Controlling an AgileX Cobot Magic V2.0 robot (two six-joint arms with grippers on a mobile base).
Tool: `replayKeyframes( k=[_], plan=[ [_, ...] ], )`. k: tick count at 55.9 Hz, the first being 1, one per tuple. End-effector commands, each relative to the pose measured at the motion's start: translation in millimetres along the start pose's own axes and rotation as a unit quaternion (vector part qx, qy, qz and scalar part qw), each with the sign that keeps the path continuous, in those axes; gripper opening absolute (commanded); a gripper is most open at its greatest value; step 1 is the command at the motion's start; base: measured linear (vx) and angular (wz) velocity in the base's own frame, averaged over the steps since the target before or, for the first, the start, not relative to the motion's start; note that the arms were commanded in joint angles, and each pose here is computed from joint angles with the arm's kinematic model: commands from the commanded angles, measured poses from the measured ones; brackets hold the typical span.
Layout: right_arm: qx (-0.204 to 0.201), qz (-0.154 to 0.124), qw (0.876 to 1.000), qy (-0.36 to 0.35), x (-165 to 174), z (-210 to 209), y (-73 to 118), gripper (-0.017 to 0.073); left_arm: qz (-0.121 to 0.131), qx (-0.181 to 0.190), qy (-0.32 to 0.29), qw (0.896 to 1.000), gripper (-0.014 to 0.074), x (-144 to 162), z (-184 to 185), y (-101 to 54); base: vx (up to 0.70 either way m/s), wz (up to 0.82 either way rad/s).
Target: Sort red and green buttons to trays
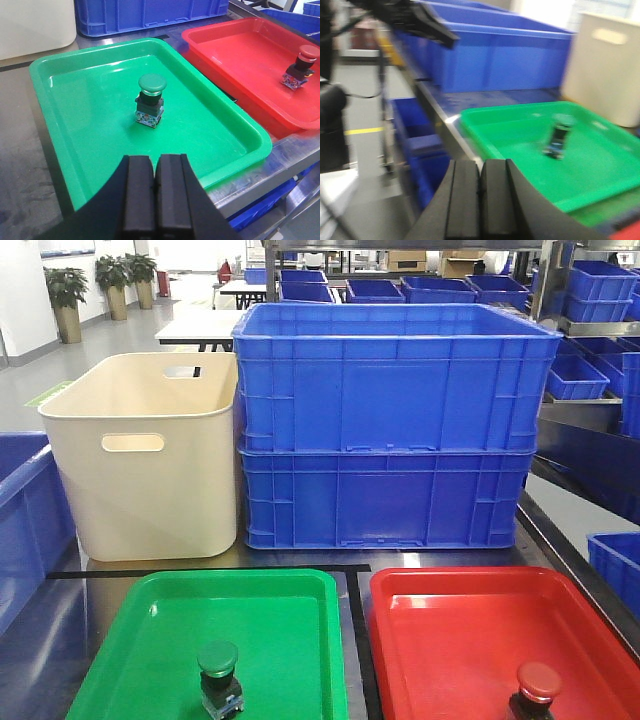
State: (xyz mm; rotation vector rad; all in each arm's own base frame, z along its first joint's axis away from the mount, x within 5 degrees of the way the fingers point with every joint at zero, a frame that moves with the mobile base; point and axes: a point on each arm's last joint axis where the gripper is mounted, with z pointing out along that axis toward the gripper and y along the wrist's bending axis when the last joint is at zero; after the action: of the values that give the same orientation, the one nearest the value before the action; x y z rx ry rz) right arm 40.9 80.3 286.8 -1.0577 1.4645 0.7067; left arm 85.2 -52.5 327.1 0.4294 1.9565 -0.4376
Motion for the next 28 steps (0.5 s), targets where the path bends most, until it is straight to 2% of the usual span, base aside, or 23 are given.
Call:
replayKeyframes(
  k=[1,8,12,15,17,22,28],
  plan=[
    [-0.021,-0.005,1.0,-0.014,-8.7,-1.3,3.0,-0.0012,-0.006,0.01,-0.045,0.999,-0.0006,-13.1,-3.2,-2.4,0.0,0.0],
    [-0.039,-0.005,0.999,-0.013,-8.6,-1.5,6.3,-0.0012,-0.002,0.008,-0.045,0.999,-0.0006,-12.7,-3.1,-2.0,0.0,0.0],
    [-0.039,-0.005,0.999,-0.013,-8.6,-1.5,6.3,-0.0012,0.057,-0.02,-0.058,0.996,-0.0006,-14.1,-4.8,2.6,0.0,0.0],
    [-0.039,-0.005,0.999,-0.013,-8.6,-1.5,6.3,-0.0012,0.085,-0.043,-0.091,0.991,-0.0006,-16.1,-9.2,6.7,0.0,0.0],
    [-0.039,-0.005,0.999,-0.013,-8.6,-1.5,6.3,-0.0012,0.093,-0.055,-0.117,0.987,-0.0006,-15.7,-12.0,8.9,0.0,0.0],
    [-0.039,-0.005,0.999,-0.013,-8.6,-1.5,6.3,-0.0012,0.088,-0.082,-0.199,0.973,-0.0006,-1.6,-19.1,14.4,0.0,0.0],
    [-0.039,-0.005,0.999,-0.013,-8.6,-1.5,6.3,-0.0012,0.083,-0.106,-0.249,0.959,-0.0006,30.7,-15.4,20.5,0.0,0.0]
  ],
)
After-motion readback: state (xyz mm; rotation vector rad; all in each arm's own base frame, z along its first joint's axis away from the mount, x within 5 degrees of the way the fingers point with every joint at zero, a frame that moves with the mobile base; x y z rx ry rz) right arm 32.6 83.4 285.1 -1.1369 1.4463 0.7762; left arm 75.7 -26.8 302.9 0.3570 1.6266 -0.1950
